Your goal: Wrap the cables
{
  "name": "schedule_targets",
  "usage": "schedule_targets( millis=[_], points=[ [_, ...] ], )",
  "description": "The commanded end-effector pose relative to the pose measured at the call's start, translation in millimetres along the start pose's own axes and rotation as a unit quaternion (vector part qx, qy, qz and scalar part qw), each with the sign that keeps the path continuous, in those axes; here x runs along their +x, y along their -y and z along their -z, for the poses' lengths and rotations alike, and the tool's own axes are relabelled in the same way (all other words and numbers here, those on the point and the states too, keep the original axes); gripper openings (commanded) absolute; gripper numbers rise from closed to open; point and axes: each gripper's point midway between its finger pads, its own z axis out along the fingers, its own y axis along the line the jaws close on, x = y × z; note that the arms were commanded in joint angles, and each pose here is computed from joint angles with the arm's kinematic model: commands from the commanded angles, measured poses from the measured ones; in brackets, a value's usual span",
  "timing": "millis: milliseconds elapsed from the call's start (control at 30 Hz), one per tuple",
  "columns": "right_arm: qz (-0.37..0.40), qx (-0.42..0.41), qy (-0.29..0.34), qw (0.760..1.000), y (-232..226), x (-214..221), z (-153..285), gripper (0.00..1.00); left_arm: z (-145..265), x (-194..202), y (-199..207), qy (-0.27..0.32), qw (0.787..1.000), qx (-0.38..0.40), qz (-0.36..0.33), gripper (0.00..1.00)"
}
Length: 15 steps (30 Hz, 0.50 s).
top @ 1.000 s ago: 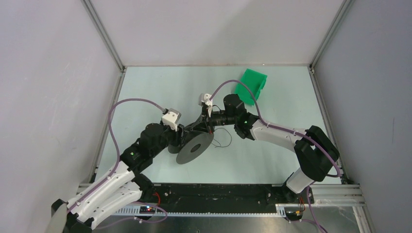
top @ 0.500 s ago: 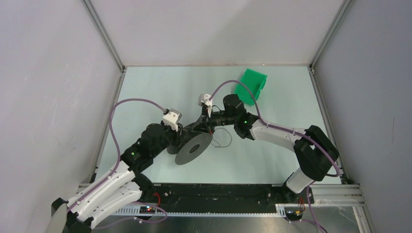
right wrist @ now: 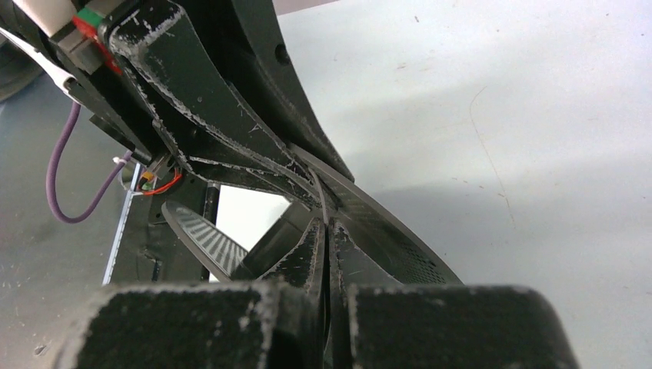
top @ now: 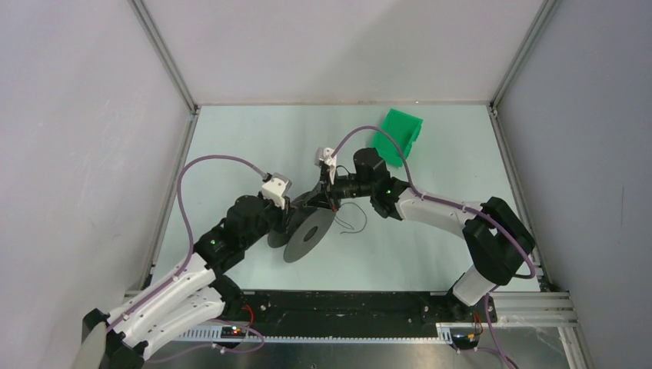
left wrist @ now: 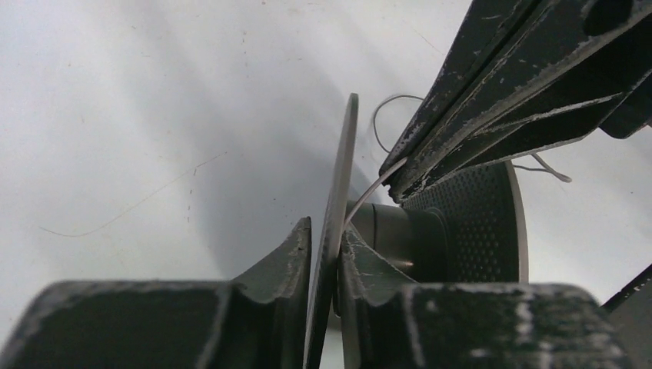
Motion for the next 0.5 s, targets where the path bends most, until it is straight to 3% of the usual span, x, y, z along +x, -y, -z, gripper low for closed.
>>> schedule_targets(
  millis=[0, 200, 333, 467],
  points=[
    [0.016, -0.002, 0.013, 1.0, 3, -15, -2, 0.0, 0, -6, -3, 0.009, 1.0, -0.011, -0.001, 0.18],
    [0.012, -0.004, 0.012, 1.0, 3, -14, -2, 0.05, 0, -6, -4, -0.001, 1.0, -0.012, -0.012, 0.02],
    [0.01, -0.001, 0.012, 1.0, 2, -16, -1, 0.11, -3, -3, -5, -0.013, 1.0, -0.019, -0.01, 0.0],
    [0.01, 0.004, 0.013, 1.0, -1, -22, 5, 0.24, -2, -4, -13, -0.014, 0.999, -0.044, 0.0, 0.0]
  ],
)
